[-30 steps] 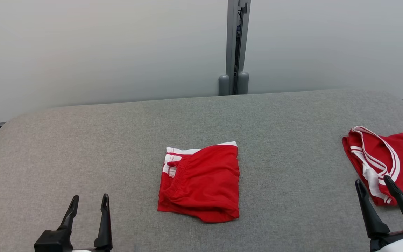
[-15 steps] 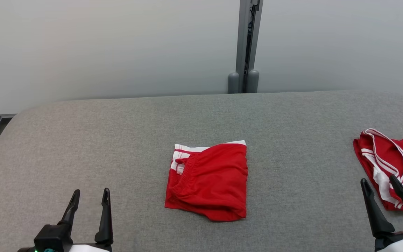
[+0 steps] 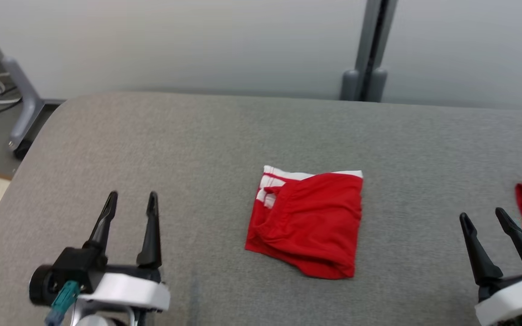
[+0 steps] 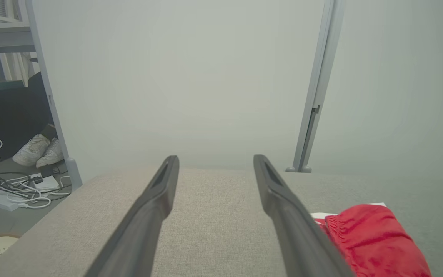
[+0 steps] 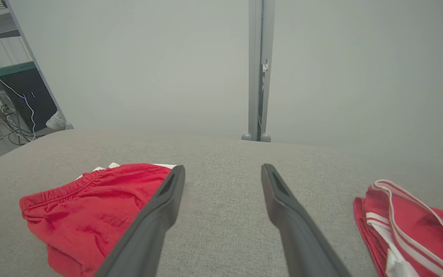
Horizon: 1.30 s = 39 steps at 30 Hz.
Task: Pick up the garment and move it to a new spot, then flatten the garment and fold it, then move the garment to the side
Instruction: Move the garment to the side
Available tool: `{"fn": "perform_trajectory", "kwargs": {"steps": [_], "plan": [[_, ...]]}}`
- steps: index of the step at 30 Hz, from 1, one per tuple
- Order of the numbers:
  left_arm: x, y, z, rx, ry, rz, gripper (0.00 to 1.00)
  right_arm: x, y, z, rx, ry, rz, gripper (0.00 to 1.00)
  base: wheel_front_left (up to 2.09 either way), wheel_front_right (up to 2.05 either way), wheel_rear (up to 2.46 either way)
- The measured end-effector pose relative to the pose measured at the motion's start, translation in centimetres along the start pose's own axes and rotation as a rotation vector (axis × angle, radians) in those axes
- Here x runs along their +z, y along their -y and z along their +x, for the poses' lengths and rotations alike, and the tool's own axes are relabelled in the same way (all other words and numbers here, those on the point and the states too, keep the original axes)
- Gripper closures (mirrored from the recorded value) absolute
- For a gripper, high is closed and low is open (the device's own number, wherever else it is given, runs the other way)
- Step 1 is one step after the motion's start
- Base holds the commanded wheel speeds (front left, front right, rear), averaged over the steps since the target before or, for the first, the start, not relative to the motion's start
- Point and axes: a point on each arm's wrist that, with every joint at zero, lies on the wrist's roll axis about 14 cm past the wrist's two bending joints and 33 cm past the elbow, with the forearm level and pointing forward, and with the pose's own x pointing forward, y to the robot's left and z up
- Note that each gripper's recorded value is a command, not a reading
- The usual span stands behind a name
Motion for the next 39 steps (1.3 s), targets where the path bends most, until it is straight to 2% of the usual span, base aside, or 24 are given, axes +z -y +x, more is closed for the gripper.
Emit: {"fn": "perform_trajectory", "kwargs": {"steps": [11,18,24,25,27,34,39], "plan": [[-0.2,-2.3,1.7,0.092,0.018,0.002,0.00,-8.3,-6.7,6.4,0.238,-0.231,0.078,0.00,0.00,0.00,0.00],[-1.1,-3.6,1.6,0.140,-0.008,0.014,0.00,-13.9,-10.1,7.0,0.325,-0.419,0.141,0.00,0.00,0.00,0.00],[-1.1,-4.0,1.9,0.148,-0.004,0.026,0.00,-15.7,-11.3,7.0,0.360,-0.532,0.198,0.00,0.00,0.00,0.00],[-1.1,-3.9,2.0,0.144,-0.002,0.025,0.00,-15.7,-11.5,7.0,0.369,-0.544,0.199,0.38,0.00,0.00,0.00],[-1.2,-3.8,2.1,0.145,-0.001,0.022,0.00,-15.7,-11.8,7.0,0.384,-0.562,0.211,1.00,0.00,0.00,0.00],[-1.2,-3.1,2.6,0.122,0.004,0.022,0.00,-15.2,-12.0,6.5,0.426,-0.572,0.201,1.00,0.00,0.00,0.00],[-1.4,-2.3,3.1,0.096,0.006,0.015,0.00,-14.5,-10.0,5.9,0.414,-0.548,0.149,1.00,0.00,0.00,0.00]]}}
